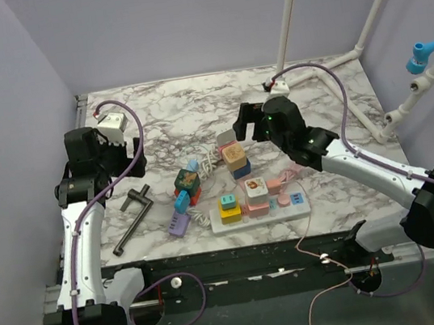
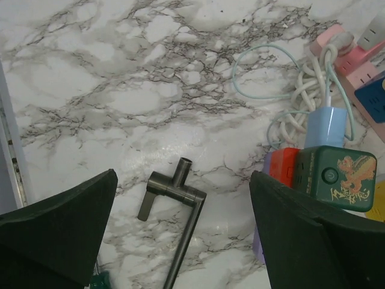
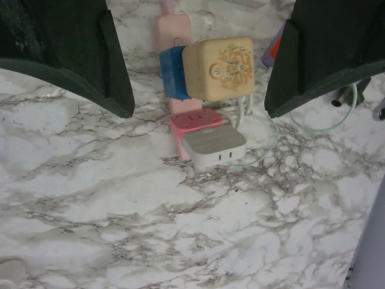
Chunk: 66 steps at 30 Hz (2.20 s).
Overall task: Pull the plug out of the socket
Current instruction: Remove the plug from the socket.
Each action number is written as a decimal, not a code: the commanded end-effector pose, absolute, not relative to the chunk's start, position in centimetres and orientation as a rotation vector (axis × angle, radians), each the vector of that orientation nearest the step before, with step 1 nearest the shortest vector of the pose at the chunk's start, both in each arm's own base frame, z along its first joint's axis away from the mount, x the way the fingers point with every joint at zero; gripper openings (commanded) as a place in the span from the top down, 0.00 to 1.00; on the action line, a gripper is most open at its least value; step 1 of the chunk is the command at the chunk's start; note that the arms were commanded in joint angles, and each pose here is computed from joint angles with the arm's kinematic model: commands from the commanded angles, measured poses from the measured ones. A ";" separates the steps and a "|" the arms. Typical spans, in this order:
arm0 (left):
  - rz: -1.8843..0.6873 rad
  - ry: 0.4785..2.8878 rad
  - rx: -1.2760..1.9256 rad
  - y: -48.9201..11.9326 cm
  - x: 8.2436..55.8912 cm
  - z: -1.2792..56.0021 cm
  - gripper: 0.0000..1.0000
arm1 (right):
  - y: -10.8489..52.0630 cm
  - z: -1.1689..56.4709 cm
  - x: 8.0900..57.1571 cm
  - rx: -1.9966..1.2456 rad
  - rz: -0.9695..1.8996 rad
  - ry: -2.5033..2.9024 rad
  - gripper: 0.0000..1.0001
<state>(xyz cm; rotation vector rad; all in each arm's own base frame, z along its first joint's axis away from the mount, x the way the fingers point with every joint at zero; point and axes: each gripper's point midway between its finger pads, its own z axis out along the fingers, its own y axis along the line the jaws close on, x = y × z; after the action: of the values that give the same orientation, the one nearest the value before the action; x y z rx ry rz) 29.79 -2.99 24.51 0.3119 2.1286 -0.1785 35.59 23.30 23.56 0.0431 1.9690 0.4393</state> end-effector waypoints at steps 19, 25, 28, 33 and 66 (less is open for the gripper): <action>-0.391 2.091 0.387 -4.0 29.6 24.8 0.01 | 37.7 21.2 28.5 -0.619 0.296 1.992 0.00; -0.367 2.130 0.355 -2.6 29.8 23.7 0.01 | 40.7 19.2 24.8 -0.698 0.370 2.015 0.00; -0.370 2.135 0.372 -2.7 29.5 23.5 0.01 | 41.3 18.1 23.7 -0.721 0.377 2.029 0.00; -0.378 2.146 0.390 -2.9 29.1 23.3 0.01 | 40.3 17.5 24.0 -0.678 0.315 2.035 0.00; -0.414 2.107 0.486 -4.8 29.0 24.8 0.01 | 28.5 11.0 32.7 -0.403 -0.089 2.245 0.26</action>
<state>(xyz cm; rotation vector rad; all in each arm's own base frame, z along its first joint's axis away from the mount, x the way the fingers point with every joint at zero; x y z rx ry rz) 28.78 -4.48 23.37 0.4594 2.1542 -0.4195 32.02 28.96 12.32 -0.4145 2.2469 -0.0444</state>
